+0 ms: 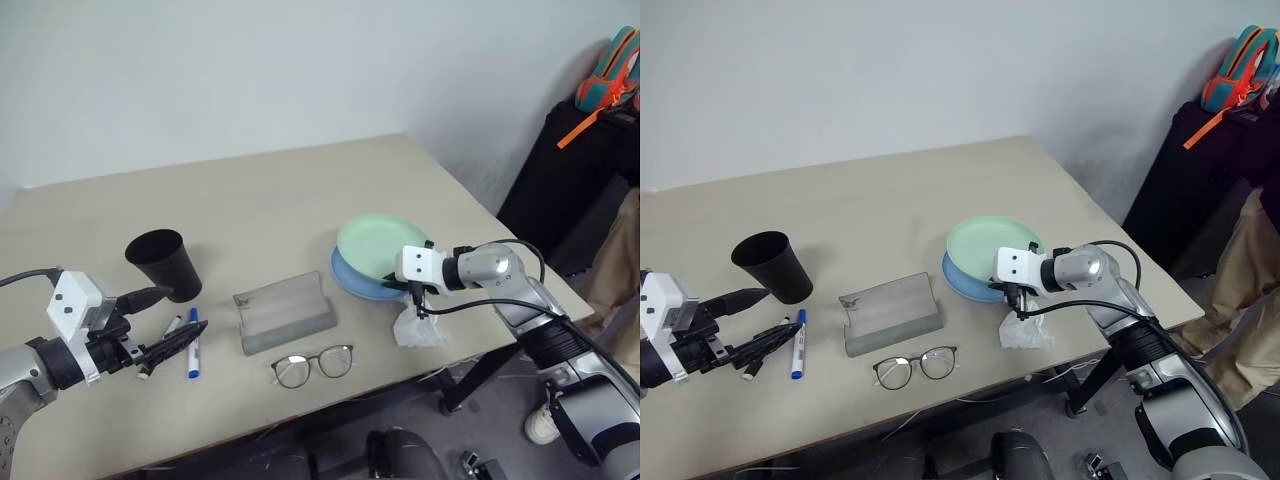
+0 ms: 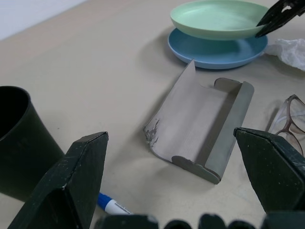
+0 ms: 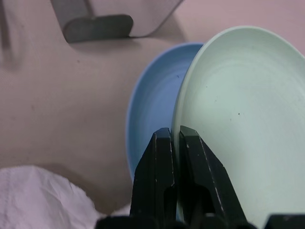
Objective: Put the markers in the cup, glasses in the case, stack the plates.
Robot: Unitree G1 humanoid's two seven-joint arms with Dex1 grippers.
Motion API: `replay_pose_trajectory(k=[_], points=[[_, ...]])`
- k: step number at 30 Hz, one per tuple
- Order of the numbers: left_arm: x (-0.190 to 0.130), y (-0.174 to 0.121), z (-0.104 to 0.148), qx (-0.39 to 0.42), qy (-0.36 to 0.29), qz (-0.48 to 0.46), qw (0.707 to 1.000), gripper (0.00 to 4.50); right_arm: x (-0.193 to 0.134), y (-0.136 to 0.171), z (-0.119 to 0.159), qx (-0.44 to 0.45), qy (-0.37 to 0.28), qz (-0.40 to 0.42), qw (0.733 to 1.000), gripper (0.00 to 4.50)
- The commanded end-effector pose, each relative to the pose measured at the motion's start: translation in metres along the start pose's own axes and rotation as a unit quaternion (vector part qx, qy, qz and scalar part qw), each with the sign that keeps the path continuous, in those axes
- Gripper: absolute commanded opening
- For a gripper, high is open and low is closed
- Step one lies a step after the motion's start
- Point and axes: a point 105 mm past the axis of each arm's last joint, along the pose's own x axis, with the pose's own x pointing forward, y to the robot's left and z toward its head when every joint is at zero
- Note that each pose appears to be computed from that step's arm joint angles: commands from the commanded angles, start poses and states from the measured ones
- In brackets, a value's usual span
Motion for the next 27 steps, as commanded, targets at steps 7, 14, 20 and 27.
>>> replay_pose_trajectory(k=[7,14,20,27], points=[[-0.006,0.000,0.012,0.019,-0.016,0.009,1.000,4.50,0.003,-0.006,0.014,-0.032,-0.013,0.002,0.999,0.03],[-0.006,0.001,0.011,0.019,-0.015,0.011,1.000,4.50,0.002,-0.006,0.009,-0.034,-0.005,0.009,0.999,0.03],[-0.006,0.002,0.011,0.019,-0.015,0.009,1.000,4.50,0.004,-0.003,0.007,-0.026,-0.002,0.022,0.999,0.50],[-0.006,0.002,0.011,0.021,-0.013,0.009,1.000,4.50,-0.012,-0.014,0.024,0.011,-0.045,0.023,0.999,2.78]])
